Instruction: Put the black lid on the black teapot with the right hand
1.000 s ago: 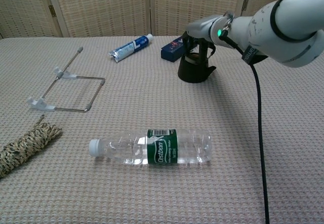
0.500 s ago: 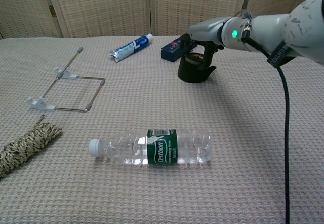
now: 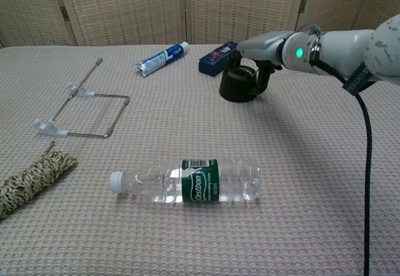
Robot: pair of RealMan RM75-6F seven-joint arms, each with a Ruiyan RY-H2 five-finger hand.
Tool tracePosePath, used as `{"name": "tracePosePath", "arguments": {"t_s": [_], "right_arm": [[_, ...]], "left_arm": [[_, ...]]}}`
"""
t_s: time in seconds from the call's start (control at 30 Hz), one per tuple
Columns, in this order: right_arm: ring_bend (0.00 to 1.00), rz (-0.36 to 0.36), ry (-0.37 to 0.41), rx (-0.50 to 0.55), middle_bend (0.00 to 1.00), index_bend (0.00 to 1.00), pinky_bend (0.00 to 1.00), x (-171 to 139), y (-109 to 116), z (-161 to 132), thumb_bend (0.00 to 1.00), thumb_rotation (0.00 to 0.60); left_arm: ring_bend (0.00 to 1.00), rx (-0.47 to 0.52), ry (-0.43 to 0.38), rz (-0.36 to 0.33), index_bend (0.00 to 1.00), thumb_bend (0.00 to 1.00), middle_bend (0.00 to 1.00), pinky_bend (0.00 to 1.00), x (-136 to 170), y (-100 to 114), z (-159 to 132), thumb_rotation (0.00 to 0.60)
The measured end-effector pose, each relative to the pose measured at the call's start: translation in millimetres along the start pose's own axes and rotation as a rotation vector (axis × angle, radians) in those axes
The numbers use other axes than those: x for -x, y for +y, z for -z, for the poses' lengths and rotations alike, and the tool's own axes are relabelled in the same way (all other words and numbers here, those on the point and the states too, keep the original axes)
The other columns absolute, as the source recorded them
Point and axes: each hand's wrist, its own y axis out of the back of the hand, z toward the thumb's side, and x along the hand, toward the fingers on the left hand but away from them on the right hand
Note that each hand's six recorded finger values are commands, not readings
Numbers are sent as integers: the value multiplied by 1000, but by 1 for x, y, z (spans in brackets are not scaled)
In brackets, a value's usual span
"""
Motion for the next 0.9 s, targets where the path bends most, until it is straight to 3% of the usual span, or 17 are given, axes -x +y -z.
{"name": "tracePosePath", "arguments": {"t_s": [0.5,0.7,0.83,0.9], "right_arm": [[802,30,11,-17,239,163,754,-8,3,-5,341,600],[800,74,8,-8,239,163,754,-21,15,0,341,600],[725,117,0,5,239,163,749,-45,22,12,341,600],[644,140,-16,16,239,163,696,-65,25,24,341,600]], "left_arm": [[0,9,1,0,0,428,0,0,-1,-1,3,600],[0,12,-1,-7,0,428,0,0,-4,1,3,600],[0,17,-15,-12,0,428,0,0,-8,1,-1,600],[0,19,-21,-14,0,428,0,0,-10,2,-2,600]]}}
